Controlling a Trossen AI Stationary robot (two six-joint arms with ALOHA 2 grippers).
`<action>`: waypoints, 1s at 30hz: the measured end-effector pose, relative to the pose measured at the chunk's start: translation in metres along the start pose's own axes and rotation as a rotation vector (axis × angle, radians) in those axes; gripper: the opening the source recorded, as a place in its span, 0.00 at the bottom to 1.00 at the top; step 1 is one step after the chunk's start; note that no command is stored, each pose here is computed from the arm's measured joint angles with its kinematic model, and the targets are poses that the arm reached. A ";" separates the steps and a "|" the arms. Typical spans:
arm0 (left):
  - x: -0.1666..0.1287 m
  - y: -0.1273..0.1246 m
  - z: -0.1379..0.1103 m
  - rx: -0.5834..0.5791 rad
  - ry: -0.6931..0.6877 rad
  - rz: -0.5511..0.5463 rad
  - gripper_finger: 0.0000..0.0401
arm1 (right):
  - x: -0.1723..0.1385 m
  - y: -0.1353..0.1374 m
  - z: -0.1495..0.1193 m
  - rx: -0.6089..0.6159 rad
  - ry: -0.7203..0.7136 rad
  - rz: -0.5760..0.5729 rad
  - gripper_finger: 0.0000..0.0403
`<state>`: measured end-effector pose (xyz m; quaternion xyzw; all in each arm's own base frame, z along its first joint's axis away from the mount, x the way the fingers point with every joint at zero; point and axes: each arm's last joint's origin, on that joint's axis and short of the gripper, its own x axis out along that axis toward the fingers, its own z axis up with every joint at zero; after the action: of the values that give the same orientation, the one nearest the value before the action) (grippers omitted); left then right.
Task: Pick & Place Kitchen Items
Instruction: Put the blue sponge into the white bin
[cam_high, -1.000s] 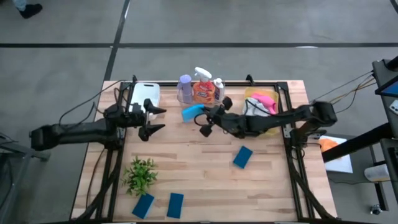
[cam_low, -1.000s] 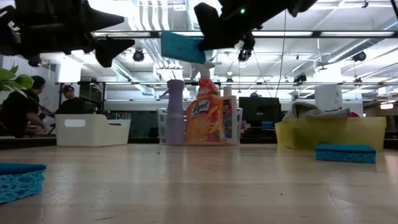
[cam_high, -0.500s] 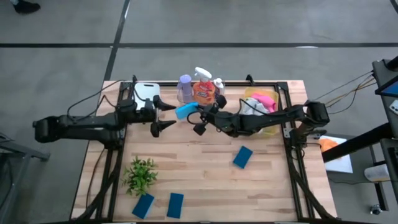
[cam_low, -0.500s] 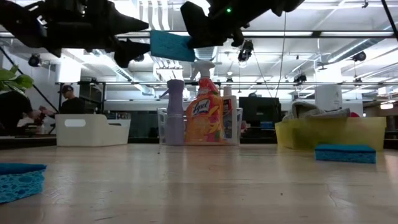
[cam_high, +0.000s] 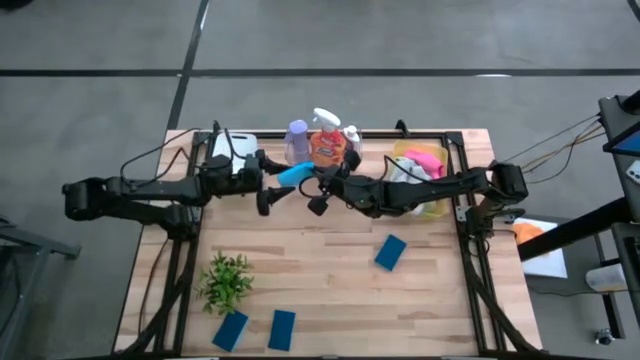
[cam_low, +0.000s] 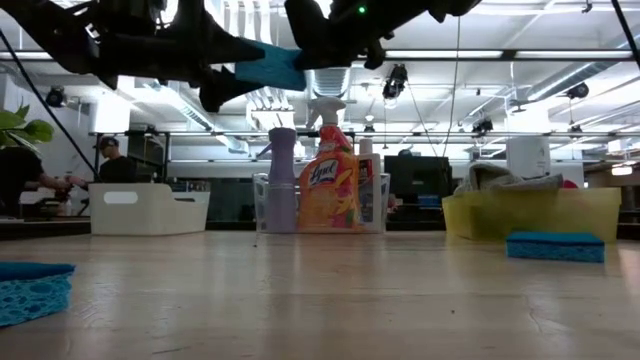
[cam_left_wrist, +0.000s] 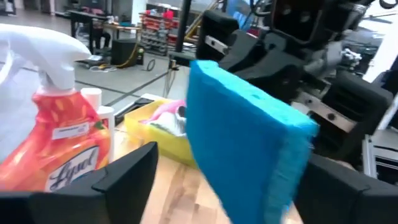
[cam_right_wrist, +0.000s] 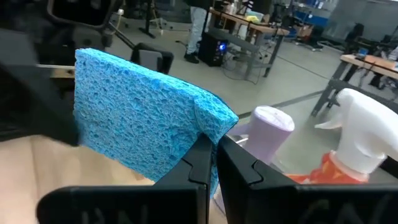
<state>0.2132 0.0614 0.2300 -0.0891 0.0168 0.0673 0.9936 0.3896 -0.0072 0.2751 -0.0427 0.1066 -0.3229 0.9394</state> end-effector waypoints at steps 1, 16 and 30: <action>0.000 0.000 0.000 0.000 -0.001 0.005 0.78 | 0.000 0.000 0.000 0.000 0.000 0.009 0.04; -0.002 0.000 -0.003 0.061 0.039 0.006 0.05 | -0.001 0.005 0.005 0.020 -0.079 0.182 0.04; -0.033 -0.006 0.005 0.126 0.121 0.044 0.02 | -0.005 0.010 -0.002 0.039 -0.105 0.333 0.58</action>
<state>0.1813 0.0523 0.2378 -0.0298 0.0830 0.0822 0.9927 0.3915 0.0042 0.2727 -0.0230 0.0569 -0.1624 0.9848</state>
